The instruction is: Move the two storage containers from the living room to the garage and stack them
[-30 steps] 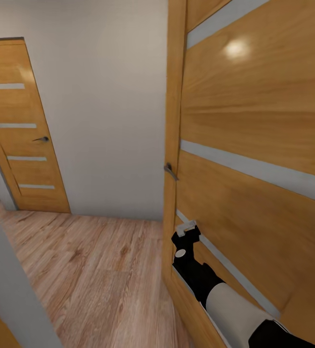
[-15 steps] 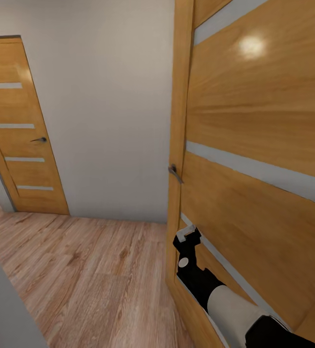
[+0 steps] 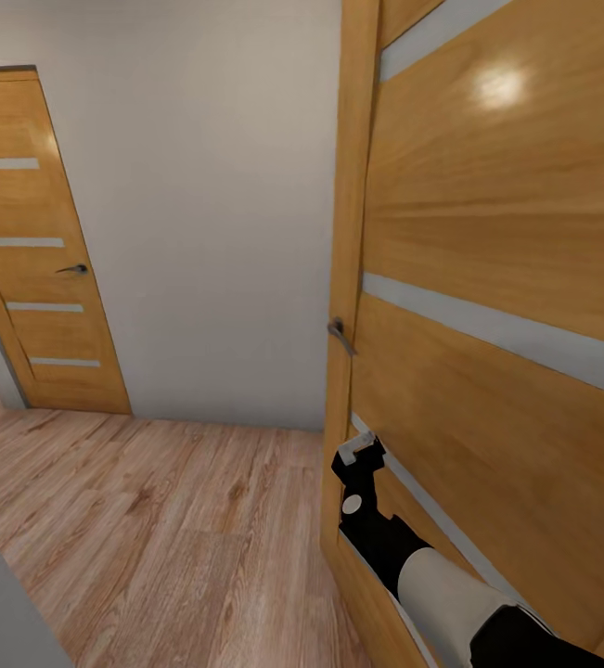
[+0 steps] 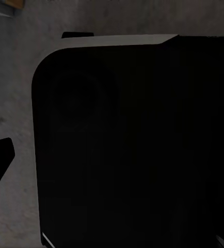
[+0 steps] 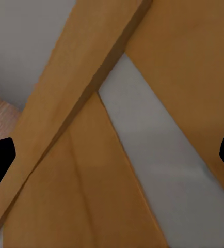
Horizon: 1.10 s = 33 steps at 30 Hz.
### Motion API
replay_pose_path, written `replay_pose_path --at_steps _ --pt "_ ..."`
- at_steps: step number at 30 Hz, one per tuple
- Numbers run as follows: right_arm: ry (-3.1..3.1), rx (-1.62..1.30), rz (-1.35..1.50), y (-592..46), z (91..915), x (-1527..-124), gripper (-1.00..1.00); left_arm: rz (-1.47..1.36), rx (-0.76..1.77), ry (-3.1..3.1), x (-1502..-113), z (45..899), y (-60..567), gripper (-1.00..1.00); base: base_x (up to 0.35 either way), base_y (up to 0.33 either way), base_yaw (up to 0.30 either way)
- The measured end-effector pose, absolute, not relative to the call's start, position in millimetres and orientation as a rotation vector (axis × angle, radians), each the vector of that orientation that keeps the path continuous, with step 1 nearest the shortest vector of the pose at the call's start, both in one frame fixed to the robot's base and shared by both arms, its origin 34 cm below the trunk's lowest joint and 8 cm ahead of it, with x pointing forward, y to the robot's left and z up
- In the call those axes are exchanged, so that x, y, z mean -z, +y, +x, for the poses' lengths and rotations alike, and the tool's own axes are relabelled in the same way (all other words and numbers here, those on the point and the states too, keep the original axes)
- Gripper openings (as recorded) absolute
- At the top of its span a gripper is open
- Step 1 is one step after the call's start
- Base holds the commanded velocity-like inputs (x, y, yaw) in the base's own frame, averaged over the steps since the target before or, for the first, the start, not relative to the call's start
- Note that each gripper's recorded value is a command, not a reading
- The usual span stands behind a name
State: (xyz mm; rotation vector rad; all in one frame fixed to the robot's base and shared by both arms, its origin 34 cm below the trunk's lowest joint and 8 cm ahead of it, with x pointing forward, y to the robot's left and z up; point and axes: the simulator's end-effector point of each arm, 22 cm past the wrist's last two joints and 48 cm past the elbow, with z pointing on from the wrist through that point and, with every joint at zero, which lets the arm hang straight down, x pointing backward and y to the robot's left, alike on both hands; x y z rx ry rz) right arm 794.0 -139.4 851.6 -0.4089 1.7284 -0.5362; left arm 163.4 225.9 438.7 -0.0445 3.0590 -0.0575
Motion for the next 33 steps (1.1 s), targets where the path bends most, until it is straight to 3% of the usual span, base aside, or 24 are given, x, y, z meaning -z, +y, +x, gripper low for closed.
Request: replay_pose_path --at_steps 17,33 --pt "1.728 0.551 -0.398 -143.3 802.1 -863.5 1.00 -0.044 0.057 3.058 -438.8 163.9 225.9 1.00 0.010 0.000 0.000" --pt "1.722 0.549 -0.394 -143.2 802.6 -865.5 1.00 -0.044 0.057 3.058 -438.8 163.6 225.9 1.00 0.241 0.000 0.000"
